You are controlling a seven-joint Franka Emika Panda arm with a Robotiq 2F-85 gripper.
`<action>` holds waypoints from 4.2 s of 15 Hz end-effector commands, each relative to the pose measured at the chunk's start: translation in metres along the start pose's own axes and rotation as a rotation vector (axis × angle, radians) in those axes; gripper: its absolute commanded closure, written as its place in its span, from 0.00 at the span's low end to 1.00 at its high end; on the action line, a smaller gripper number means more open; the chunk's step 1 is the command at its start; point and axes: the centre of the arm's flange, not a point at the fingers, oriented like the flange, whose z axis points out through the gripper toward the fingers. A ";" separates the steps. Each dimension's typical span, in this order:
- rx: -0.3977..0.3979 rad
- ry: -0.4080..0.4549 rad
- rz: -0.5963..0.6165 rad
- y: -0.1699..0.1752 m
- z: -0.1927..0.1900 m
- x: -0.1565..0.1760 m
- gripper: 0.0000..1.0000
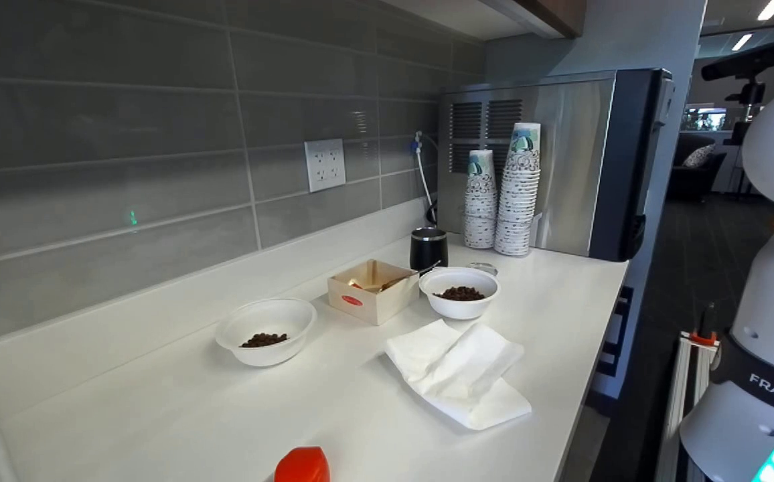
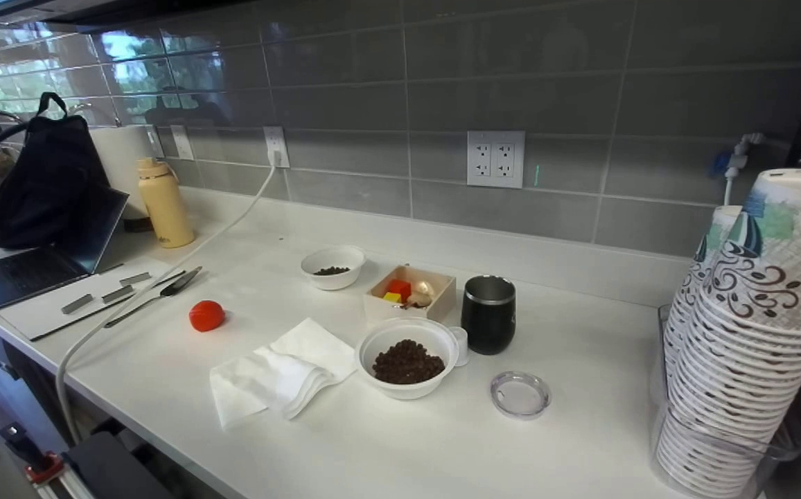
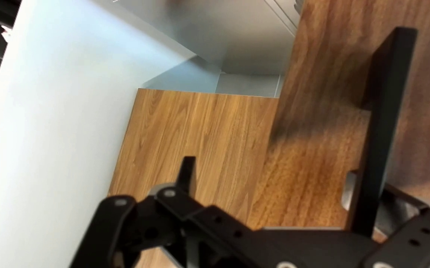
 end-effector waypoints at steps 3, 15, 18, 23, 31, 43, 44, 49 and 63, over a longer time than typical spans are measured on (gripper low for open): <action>-0.106 -0.038 0.008 0.027 -0.007 -0.031 0.00; -0.105 -0.011 0.000 0.026 -0.015 -0.028 0.00; -0.084 0.001 0.006 0.027 -0.012 -0.018 0.00; -0.067 0.006 -0.005 0.028 -0.001 0.005 0.00; -0.013 -0.010 -0.062 0.018 0.036 0.055 0.00; 0.183 -0.022 -0.192 -0.027 0.110 0.122 0.00; 0.199 -0.017 -0.199 -0.032 0.115 0.126 0.00; 0.224 0.048 -0.220 -0.070 0.126 0.143 0.00; 0.241 0.057 -0.287 -0.139 0.083 0.144 0.00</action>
